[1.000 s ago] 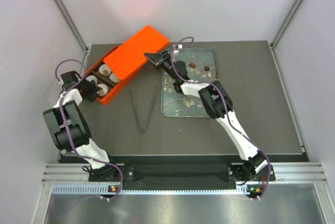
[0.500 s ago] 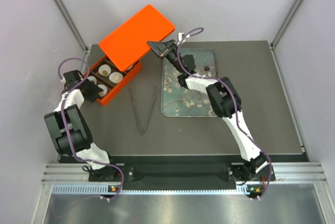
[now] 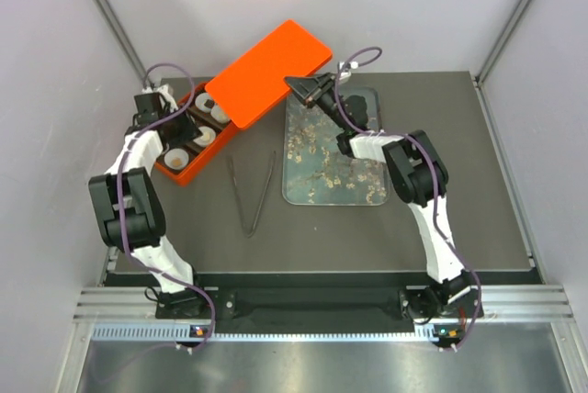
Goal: Pack the chocolate
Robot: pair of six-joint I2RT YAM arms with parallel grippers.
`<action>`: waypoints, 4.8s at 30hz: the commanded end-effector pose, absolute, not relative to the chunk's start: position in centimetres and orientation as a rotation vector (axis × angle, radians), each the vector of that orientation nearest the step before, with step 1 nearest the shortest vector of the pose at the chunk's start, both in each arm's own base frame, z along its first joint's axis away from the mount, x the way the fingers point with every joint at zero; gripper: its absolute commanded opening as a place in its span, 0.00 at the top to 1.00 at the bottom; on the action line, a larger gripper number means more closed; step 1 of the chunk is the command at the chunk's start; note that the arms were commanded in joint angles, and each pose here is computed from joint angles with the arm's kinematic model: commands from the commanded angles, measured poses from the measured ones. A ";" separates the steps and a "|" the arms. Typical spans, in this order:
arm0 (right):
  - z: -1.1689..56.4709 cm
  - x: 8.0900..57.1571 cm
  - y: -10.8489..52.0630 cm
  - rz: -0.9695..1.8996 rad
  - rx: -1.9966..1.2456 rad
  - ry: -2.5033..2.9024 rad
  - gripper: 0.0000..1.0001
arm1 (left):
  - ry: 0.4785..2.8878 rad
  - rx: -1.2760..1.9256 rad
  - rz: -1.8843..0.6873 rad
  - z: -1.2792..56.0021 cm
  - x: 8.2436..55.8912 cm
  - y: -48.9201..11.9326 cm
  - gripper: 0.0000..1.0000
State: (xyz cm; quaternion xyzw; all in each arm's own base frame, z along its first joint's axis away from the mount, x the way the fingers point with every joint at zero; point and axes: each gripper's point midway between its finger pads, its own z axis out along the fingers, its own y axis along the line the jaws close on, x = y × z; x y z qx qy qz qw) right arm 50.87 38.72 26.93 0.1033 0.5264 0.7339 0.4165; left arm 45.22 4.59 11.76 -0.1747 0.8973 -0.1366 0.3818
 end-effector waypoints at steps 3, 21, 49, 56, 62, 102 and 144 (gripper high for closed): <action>39.5 45.8 32.5 1.860 0.037 0.882 1.00 | 2.300 -0.094 -0.323 11.8 47.0 2.8 0.51; 41.3 45.1 26.8 1.815 0.071 0.830 1.00 | 2.379 0.090 -0.321 9.1 46.4 0.1 0.64; 41.5 43.2 26.0 1.797 0.055 0.861 1.00 | 2.346 0.075 -0.448 10.6 43.6 -5.4 0.69; 40.4 43.6 28.2 1.844 0.060 0.893 1.00 | 2.246 -0.185 -0.335 16.2 45.9 -2.1 0.53; 38.6 44.4 34.9 1.916 0.045 0.986 1.00 | 2.173 -0.624 -0.204 20.9 45.4 4.5 0.45; 27.1 45.3 52.1 2.129 0.180 1.188 1.00 | 1.702 -0.889 -0.894 20.2 38.8 5.5 0.39; 24.4 44.4 51.7 2.194 0.192 1.260 0.91 | 1.550 -0.923 -1.088 20.4 39.8 5.1 0.80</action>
